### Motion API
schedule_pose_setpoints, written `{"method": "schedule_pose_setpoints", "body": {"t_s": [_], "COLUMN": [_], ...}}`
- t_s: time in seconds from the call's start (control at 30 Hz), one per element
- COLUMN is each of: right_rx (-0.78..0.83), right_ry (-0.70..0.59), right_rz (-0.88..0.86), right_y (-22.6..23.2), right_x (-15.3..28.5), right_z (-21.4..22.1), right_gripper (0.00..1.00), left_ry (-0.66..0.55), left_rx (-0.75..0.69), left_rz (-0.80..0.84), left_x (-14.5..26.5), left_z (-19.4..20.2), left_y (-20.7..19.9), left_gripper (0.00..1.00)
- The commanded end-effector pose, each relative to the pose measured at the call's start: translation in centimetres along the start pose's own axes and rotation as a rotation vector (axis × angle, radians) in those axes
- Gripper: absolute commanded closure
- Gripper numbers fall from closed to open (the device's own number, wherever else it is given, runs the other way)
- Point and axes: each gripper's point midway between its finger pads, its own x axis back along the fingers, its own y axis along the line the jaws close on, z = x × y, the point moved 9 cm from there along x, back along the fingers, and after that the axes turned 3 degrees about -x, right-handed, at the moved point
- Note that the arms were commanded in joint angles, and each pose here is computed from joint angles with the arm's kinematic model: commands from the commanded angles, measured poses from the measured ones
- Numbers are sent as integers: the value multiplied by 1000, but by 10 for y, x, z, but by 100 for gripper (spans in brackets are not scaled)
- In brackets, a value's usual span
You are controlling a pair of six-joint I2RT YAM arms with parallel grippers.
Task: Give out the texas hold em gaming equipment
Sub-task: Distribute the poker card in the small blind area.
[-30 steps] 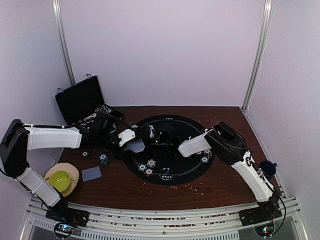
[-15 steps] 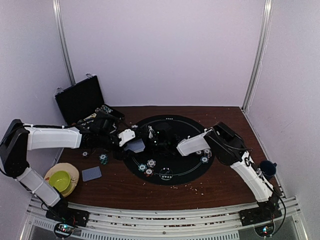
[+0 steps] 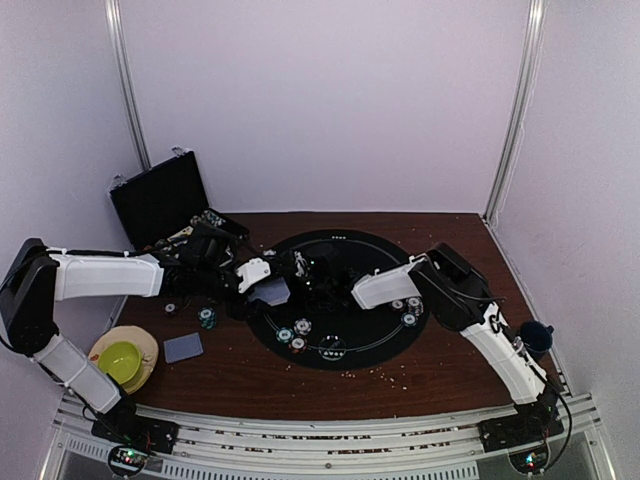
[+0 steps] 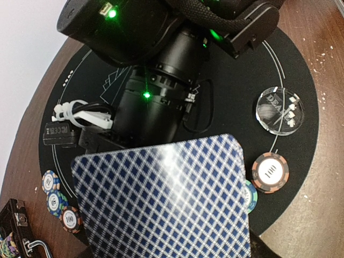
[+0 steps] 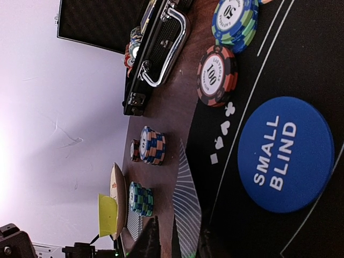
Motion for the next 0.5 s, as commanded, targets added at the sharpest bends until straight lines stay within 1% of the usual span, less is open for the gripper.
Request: {"method": "schedule_pose_setpoints", "body": {"t_s": [0.0,0.07,0.23,0.47], "right_rx": [24,35,49,64], "right_ry": [-24,-30,-32,-49], "right_rz": [61,71,108,140], "right_y": [9,13,17,20], "right_x": [7,11,17,27], "right_z": [-4,-6,-7,-10], "right_gripper": [73,68,63,58], "left_ry": [-49,-50,-50,-49], "left_rx": [-2,-2,-2,-1], "left_rz": [-22,-21,-20,-17], "left_x": [1,1,1,0], "left_z": [-7,-8,-7,-7], "left_y": [7,7,7,7], "left_gripper": [50,50,50,50]}}
